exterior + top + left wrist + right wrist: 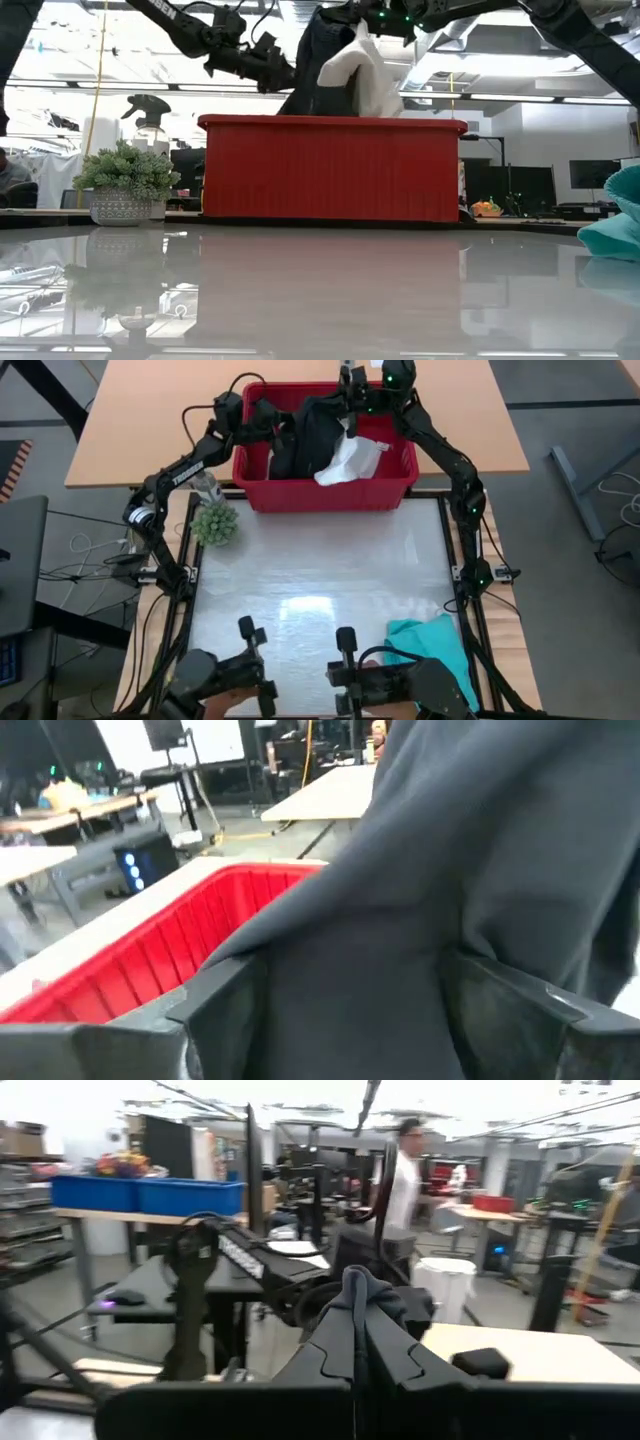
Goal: Fold Laundry from Bin
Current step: Fold the black shorts
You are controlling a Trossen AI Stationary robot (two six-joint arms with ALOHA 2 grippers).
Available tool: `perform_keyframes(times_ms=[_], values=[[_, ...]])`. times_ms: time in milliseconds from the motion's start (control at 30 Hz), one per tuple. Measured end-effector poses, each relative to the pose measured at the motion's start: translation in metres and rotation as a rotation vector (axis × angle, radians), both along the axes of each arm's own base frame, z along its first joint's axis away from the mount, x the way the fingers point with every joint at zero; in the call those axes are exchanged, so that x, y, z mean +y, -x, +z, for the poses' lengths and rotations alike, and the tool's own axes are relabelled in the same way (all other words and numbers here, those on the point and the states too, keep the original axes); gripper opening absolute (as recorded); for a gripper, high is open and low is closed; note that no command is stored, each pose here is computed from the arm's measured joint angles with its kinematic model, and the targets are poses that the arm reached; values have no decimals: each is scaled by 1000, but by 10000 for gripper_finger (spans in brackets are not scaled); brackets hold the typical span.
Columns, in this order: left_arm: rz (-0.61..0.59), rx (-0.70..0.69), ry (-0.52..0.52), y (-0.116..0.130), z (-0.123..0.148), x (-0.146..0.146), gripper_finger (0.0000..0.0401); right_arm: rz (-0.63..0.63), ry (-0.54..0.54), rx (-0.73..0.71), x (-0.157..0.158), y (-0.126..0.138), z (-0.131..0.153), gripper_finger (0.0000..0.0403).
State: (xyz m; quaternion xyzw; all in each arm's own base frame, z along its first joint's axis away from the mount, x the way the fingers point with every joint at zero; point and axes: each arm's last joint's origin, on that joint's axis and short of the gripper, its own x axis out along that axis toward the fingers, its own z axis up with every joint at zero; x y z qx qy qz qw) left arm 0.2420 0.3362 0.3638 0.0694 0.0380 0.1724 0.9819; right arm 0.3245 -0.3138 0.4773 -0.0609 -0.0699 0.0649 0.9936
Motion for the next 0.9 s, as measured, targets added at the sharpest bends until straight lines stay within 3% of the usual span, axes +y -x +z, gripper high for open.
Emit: perform_keyframes(times_ms=[133,233,300,467,500,700,767,900], values=[[35,15,-15,-11,-2,3,286,72,-14,18,4,-2,-1,24],[8,8,-20,-15,0,2,251,115,-20,27,6,-3,-1,24],[-4,10,-54,-19,2,-1,207,119,-33,31,6,-3,-1,24],[-13,23,-107,-26,4,-6,37,112,-56,55,3,-1,-5,24],[3,19,-112,-26,5,-6,20,103,-53,62,1,1,-6,24],[124,-5,-132,-20,20,-1,2,-1,-88,89,-18,17,-11,24],[148,-8,-152,-17,31,0,2,-89,-99,84,-26,24,-11,26],[257,27,-205,-9,54,2,1,-368,-136,66,-49,44,-12,96]])
